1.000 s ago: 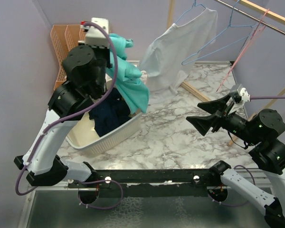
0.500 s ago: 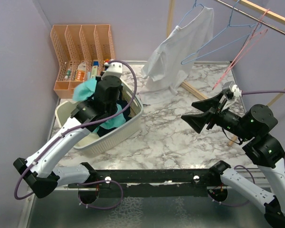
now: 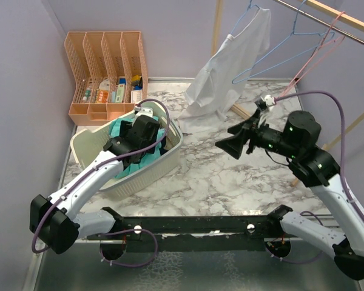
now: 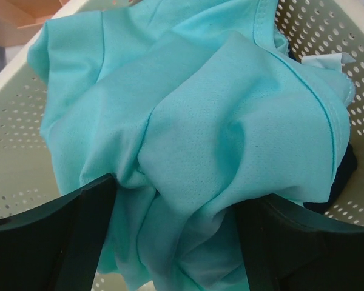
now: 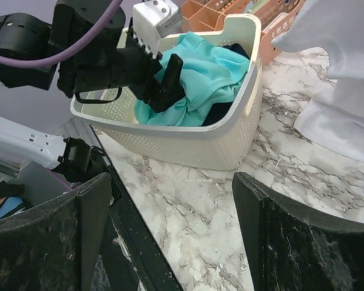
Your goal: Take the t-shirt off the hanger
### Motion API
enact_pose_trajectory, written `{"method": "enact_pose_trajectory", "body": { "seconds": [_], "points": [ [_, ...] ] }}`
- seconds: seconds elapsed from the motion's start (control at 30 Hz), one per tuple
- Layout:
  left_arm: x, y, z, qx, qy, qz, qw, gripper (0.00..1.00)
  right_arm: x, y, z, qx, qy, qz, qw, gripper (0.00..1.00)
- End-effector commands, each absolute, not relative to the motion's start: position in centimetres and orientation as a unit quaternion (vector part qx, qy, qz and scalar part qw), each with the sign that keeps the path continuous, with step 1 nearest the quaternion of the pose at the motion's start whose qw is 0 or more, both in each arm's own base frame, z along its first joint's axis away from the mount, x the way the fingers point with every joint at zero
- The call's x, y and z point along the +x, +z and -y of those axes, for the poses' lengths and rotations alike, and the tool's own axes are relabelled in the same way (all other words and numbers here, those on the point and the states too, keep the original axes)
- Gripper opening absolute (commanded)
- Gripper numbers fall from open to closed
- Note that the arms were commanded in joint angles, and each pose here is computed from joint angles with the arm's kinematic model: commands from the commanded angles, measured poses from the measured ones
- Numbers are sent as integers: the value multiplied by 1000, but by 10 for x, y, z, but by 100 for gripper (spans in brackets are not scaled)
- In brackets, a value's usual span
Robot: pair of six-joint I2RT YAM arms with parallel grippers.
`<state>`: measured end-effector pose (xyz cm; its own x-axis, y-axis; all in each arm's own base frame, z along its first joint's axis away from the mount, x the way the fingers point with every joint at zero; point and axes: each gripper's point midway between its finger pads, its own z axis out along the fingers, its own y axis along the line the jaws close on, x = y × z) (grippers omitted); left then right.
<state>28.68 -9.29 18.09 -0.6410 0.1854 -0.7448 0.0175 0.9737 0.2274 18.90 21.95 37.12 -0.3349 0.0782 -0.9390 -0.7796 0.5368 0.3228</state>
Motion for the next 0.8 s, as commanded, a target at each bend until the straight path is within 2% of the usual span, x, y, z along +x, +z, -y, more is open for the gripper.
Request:
{"method": "enact_pose_trajectory", "body": {
  "seconds": [0.0,0.07,0.17,0.33,0.5,0.77],
  "points": [
    [287,191,105,51,55,-901,428,83,202,385,-241,-274,432,-699,500,80],
    [288,214,105,43,33,-883,466,92,215,395,-247,-270,430,-700,503,81],
    [284,251,105,33,-14,-842,538,99,239,413,-254,-256,416,-706,513,81],
    [266,295,105,26,-89,-776,624,99,281,450,-257,-223,379,-710,550,81],
    [254,296,101,34,-100,-764,636,99,319,477,-249,-166,333,-710,597,83],
    [239,289,99,40,-130,-745,653,99,362,490,-243,-103,291,-712,631,83]
  ]
}}
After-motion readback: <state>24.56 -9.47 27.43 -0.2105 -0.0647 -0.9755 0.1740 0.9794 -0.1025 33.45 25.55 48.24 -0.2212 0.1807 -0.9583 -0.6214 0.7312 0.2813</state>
